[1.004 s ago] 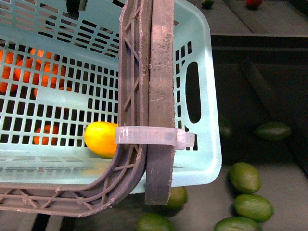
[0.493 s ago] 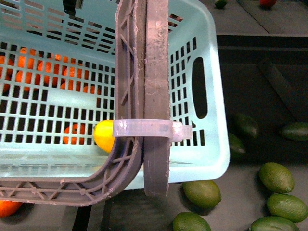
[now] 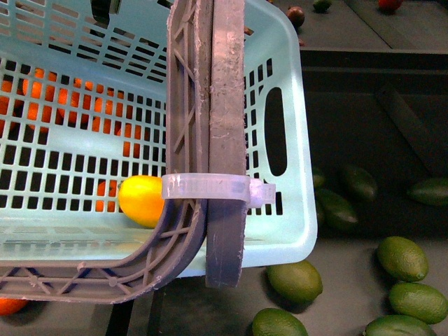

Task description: Pick mango and avocado into basket

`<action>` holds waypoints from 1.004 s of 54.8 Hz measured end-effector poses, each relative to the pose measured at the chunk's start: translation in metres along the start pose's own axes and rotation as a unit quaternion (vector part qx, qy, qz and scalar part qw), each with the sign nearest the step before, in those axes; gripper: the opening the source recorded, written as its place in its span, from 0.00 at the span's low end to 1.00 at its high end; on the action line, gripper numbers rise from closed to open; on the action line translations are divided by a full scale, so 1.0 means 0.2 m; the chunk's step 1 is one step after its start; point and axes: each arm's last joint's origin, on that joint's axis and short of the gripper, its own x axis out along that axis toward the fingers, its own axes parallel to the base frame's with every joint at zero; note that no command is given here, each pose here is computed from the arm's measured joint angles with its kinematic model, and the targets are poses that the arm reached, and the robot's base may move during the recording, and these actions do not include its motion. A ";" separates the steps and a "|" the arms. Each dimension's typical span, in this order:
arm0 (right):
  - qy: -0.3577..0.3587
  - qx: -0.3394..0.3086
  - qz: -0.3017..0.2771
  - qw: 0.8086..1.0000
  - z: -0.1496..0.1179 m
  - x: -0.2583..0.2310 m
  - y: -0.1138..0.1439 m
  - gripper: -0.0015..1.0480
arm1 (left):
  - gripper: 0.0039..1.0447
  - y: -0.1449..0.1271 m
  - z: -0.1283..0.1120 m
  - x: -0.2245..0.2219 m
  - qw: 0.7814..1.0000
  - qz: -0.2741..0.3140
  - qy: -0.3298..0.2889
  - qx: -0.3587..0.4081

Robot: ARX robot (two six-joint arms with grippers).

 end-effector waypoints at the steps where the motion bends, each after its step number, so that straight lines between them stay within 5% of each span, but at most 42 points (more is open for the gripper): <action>1: 0.015 -0.004 0.002 1.000 -0.02 0.04 -0.01 0.93 | 0.07 0.00 0.00 0.00 1.000 0.000 0.000 0.000; 28: 0.188 -0.110 0.112 0.970 -0.54 0.61 0.03 0.93 | 0.07 0.00 0.00 0.00 1.000 0.000 0.000 0.000; 55: 0.215 -0.115 0.130 0.961 -0.74 0.75 0.11 0.93 | 0.07 0.00 0.00 0.00 1.000 0.000 0.001 0.000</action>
